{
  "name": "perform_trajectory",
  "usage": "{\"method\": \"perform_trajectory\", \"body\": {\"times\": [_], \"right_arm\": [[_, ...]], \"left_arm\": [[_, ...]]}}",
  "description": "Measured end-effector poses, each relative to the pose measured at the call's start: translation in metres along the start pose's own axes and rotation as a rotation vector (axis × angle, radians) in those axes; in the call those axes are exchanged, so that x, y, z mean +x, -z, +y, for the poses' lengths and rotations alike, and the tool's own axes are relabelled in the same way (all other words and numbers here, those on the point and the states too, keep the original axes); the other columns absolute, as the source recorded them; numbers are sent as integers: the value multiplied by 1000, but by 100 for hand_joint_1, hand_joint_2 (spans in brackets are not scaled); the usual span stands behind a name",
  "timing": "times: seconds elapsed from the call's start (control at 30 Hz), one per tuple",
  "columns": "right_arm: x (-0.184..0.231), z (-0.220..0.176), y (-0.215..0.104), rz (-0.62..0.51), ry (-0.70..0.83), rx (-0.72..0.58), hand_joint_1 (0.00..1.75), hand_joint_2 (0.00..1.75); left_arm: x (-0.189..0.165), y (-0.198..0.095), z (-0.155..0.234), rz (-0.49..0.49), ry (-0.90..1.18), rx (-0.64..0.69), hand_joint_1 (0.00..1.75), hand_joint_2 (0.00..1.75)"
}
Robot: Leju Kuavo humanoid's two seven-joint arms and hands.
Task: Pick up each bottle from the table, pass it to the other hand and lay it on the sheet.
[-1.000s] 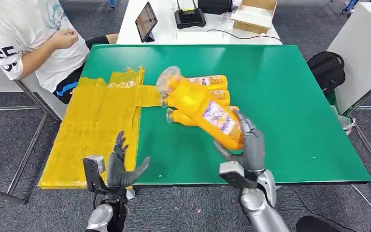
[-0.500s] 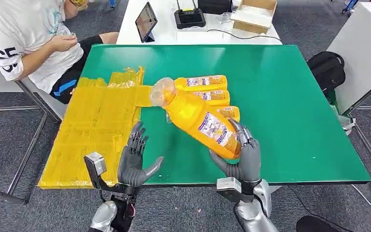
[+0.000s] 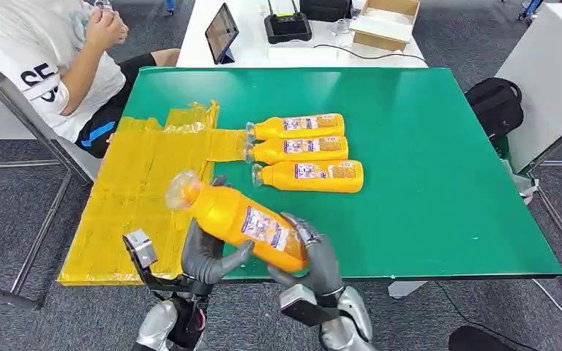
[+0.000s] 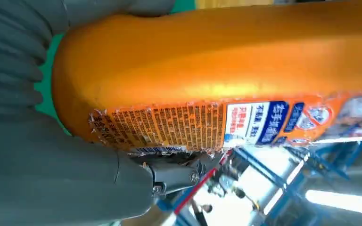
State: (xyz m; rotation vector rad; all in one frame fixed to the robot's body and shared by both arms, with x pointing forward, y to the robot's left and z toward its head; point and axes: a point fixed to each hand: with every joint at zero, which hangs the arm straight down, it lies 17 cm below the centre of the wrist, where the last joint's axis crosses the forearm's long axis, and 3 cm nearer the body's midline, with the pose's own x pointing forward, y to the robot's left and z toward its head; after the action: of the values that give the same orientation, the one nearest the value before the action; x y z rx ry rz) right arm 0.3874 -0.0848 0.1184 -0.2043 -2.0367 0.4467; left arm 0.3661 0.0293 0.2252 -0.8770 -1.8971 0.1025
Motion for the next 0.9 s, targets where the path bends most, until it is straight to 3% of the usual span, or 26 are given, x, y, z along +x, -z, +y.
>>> {"method": "perform_trajectory", "body": {"times": [0.5, 0.53, 0.57, 0.67, 0.7, 0.9], "right_arm": [[6, 40, -3, -10, -24, 103, 175, 175], [6, 42, -3, -10, -23, 109, 175, 175], [6, 44, -4, -8, -22, 115, 175, 175], [4, 47, -4, -1, -17, 123, 175, 175], [2, 48, -4, 3, -16, 125, 175, 175], [-1, 51, -6, 12, -12, 140, 175, 175]], "left_arm": [[-19, -5, 5, 68, -46, 14, 0, 175], [-19, -5, 5, 68, -62, 12, 42, 175], [-19, -6, 4, 67, -76, 8, 112, 175], [-17, -7, 4, 62, -104, 5, 112, 175], [-16, -7, 5, 60, -111, 8, 175, 175], [-13, -9, 7, 51, -164, 16, 175, 175]]}}
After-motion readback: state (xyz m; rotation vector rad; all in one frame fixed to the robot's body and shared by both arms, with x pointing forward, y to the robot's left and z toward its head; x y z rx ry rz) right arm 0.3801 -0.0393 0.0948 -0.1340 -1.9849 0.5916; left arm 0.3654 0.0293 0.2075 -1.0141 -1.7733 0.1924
